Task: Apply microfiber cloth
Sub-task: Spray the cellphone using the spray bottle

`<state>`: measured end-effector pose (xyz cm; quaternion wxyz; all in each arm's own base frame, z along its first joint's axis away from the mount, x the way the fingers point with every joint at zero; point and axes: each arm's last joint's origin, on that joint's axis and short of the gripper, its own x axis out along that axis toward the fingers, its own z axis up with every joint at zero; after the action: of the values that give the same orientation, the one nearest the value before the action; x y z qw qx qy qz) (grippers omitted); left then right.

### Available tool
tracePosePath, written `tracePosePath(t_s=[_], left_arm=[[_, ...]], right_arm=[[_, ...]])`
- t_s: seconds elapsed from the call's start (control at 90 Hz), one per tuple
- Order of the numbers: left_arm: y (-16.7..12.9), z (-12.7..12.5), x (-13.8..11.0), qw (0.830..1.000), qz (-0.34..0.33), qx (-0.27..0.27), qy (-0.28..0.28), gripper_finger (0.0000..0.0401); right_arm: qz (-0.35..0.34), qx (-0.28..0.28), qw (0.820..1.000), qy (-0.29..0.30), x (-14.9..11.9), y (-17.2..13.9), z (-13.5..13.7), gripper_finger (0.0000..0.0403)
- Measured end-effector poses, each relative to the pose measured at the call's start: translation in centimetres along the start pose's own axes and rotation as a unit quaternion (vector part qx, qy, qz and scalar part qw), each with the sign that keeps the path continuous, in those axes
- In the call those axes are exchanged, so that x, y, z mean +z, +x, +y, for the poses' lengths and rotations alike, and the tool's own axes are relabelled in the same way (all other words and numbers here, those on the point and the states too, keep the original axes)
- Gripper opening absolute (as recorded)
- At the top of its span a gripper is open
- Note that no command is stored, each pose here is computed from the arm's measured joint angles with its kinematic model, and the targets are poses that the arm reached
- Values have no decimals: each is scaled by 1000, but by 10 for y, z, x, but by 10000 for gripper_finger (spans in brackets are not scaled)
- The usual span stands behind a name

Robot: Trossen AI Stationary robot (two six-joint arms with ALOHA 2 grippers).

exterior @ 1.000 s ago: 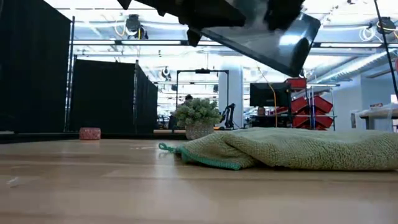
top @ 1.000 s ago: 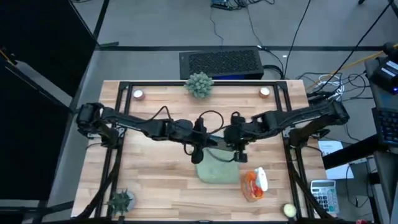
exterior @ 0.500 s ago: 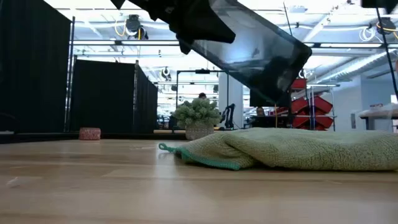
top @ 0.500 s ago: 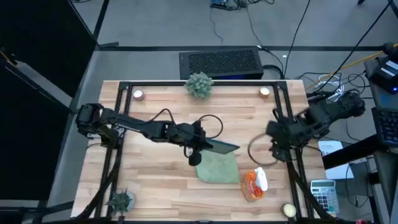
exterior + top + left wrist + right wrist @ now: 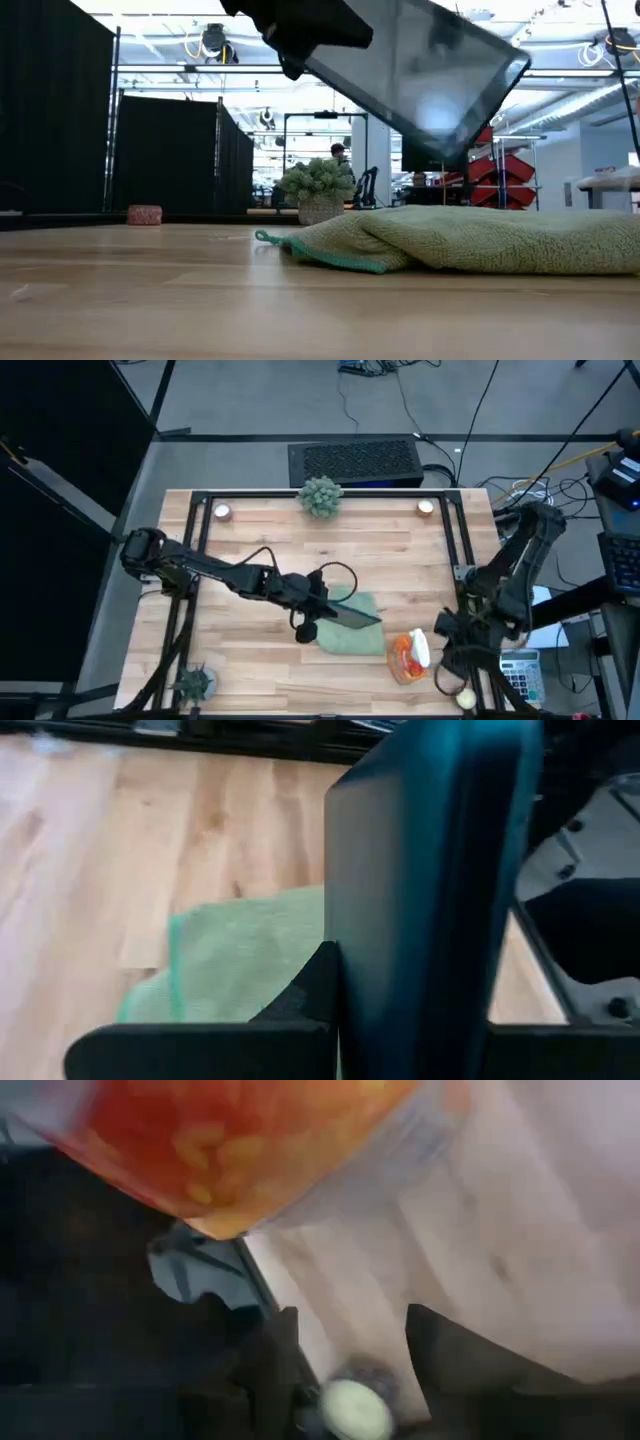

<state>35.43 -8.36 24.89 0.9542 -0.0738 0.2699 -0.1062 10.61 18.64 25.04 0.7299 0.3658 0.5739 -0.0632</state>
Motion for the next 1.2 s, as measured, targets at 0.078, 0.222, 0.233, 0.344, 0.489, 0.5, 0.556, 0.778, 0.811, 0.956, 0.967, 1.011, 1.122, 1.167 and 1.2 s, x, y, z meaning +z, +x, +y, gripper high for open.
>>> tracePosePath(t_s=[0.078, 0.222, 0.233, 0.344, 0.489, 0.5, 0.556, 0.778, 0.811, 0.956, 0.967, 1.011, 1.122, 1.167, 1.2], left_arm=[[8, -10, -4, 1000, -5, -15, -2, 8], [28, -24, -15, 999, -13, -41, 5, 8], [30, -25, -16, 999, -14, -43, 5, 8], [40, -30, -21, 998, -25, -52, 9, 8], [43, -30, -26, 999, -10, -32, 10, 8], [43, -29, -26, 999, -9, -30, 10, 8], [41, -27, -26, 1000, -5, -24, 9, 8], [19, -26, -18, 1000, 14, 13, 9, 8], [16, -27, -16, 1000, 9, 10, 9, 8], [5, -30, -9, 1000, 2, 3, 9, 8], [4, -30, -9, 1000, 3, 3, 9, 8], [4, -30, -9, 1000, 2, 2, 10, 8], [4, -30, -11, 1000, 11, 10, 8, 8], [4, -29, -13, 1000, 19, 18, 6, 8], [4, -28, -14, 999, 25, 23, 1, 8]], right_arm=[[-9, 1, 1000, 9, -7, 17, 8, 169], [-35, 25, 999, 10, -12, 47, 25, 169], [-38, 25, 999, 10, -13, 49, 25, 169], [-69, 18, 997, 6, -11, 70, 30, 169], [-90, -5, 996, -7, 3, 92, 32, 169], [-91, -7, 996, -7, 4, 93, 32, 169], [-98, -17, 995, -10, 12, 98, 31, 169], [-115, -9, 992, -43, 40, 100, 35, 169], [-118, -9, 992, -46, 42, 99, 35, 169], [-149, -22, 986, -68, 52, 98, 34, 169], [-152, -24, 986, -70, 53, 99, 34, 169], [-159, -30, 984, -76, 56, 100, 33, 169], [-180, -43, 978, -95, 64, 100, 31, 169], [-190, -48, 975, -101, 68, 100, 31, 169], [-198, -53, 973, -105, 70, 100, 30, 169]])
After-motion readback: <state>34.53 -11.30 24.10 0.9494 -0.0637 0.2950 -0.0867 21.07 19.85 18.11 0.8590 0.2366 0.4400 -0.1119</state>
